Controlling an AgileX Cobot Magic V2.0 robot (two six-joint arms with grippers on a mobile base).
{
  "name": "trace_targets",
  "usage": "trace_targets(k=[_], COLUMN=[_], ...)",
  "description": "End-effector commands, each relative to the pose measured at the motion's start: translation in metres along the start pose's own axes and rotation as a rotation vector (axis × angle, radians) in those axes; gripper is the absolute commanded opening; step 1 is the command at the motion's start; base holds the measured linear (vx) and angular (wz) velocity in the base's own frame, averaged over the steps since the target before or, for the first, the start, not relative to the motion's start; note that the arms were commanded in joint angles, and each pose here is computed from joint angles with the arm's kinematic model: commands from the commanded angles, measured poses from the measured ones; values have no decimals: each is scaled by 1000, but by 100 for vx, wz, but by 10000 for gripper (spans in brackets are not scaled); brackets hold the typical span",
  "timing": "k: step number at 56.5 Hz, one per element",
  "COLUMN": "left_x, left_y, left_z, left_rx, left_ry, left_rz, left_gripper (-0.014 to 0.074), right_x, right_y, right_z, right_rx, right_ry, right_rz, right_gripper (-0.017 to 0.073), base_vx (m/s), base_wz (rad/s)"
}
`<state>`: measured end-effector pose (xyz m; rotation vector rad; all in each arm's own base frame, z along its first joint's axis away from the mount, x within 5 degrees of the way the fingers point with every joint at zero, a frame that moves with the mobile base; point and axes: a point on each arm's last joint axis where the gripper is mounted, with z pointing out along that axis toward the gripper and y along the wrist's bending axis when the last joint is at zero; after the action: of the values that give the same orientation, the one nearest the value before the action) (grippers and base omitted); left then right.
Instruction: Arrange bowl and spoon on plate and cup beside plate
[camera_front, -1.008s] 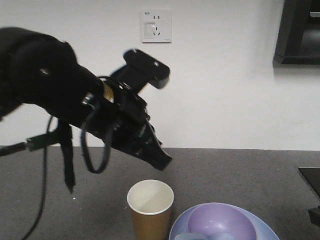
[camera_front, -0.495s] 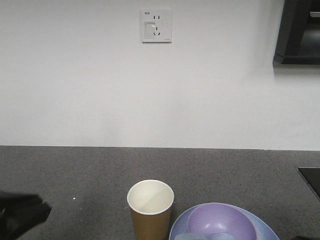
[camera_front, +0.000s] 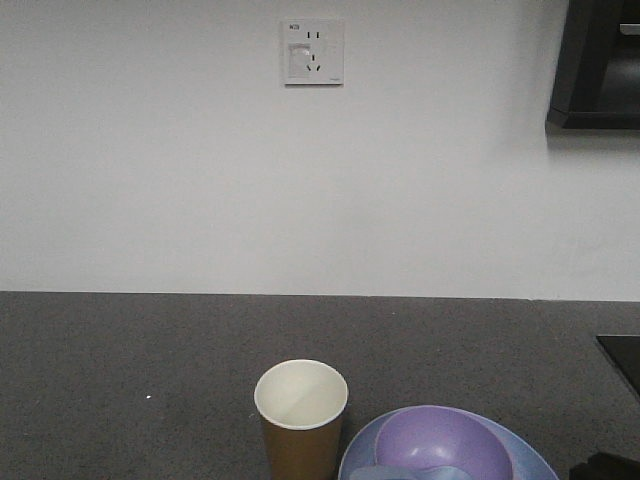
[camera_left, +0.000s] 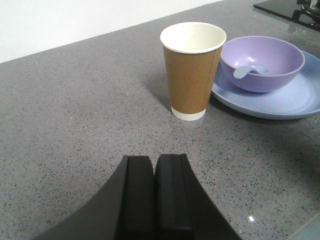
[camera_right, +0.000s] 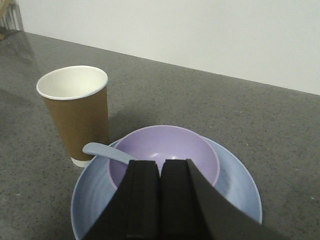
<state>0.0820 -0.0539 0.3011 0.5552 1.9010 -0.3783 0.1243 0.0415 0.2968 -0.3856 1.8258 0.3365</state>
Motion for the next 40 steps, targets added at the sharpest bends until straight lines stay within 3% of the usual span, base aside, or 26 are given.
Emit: trace_targets(k=[1,26,32,40], left_x=[-15,-11,-6,17], left_y=[-1,-1,3,15], left_z=[-3,-1,1,-4], left_rx=[12,12,-23,-158], left_ry=[-102,-98,-187,-403], left_rz=[-17,-15,-9,-31], left_gripper=[-3,-3,-3,-3], right_x=[-12,-12,-12,-12], right_y=[-2,-2,-2,-2], right_z=[-2,-2,-2,-2], right_rx=[21,22,21,21], right_ry=[-58,-58,-57,-57], right_rz=[31,31,31,31], right_gripper=[-7,-7,-7,-7], base_vx=[0,0,0,0], base_wz=[0,0,0,0])
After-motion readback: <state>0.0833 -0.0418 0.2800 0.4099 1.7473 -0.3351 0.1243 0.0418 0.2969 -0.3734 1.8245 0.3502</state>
